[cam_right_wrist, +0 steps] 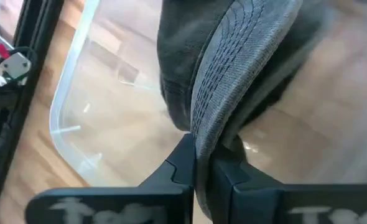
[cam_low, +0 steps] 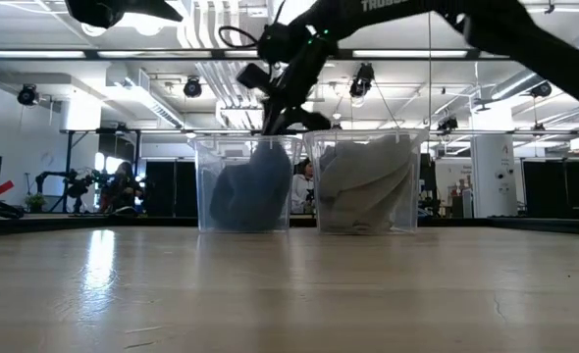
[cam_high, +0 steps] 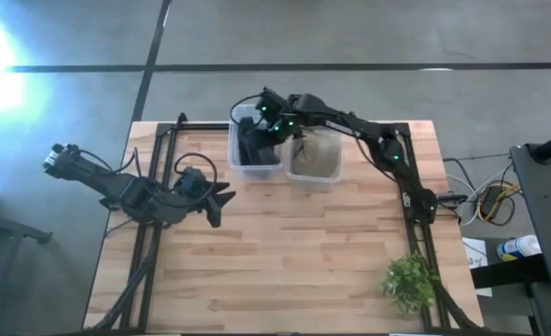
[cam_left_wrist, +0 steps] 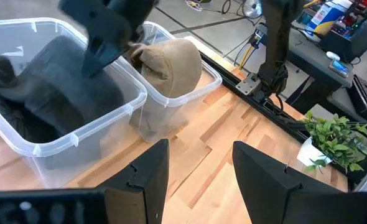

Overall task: Pick & Place hat
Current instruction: Put the black cap into the left transparent bin

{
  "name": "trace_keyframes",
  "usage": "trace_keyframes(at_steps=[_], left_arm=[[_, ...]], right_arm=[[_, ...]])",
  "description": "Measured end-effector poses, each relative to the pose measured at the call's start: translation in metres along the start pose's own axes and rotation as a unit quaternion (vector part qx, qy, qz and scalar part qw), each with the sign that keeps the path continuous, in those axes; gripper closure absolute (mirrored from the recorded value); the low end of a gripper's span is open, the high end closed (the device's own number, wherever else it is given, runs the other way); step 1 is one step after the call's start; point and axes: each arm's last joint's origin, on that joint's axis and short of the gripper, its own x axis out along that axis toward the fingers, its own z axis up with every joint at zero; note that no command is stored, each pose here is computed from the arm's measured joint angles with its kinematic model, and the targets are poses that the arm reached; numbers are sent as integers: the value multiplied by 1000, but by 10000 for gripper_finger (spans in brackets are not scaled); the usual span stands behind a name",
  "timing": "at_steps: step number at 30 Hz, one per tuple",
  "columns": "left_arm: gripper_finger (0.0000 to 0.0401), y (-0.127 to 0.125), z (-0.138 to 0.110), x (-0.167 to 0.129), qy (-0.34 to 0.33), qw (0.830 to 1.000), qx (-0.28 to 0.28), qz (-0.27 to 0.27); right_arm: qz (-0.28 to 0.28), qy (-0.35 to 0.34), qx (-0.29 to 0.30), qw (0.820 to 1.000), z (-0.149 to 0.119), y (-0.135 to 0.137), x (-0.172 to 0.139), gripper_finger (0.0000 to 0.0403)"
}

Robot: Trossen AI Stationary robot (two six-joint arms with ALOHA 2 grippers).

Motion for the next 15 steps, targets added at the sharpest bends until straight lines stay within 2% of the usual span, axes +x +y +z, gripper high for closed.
trace_keyframes(at_steps=[4, 9, 12, 15], left_arm=[[229, 0, 0, 0, -3, 1000, 2, 3], [229, 2, -1, 0, 2, 1000, 11, 10], [229, 2, -2, 0, 3, 1000, 13, 12], [229, 3, -2, 0, 4, 1000, 14, 13]], right_arm=[[56, 13, -9, 998, 4, 6, 18, 371], [57, 8, -53, 997, -2, 13, 25, 328], [42, -19, -80, 996, -3, 17, 12, 298], [45, -52, -109, 992, -3, 23, -15, 266]])
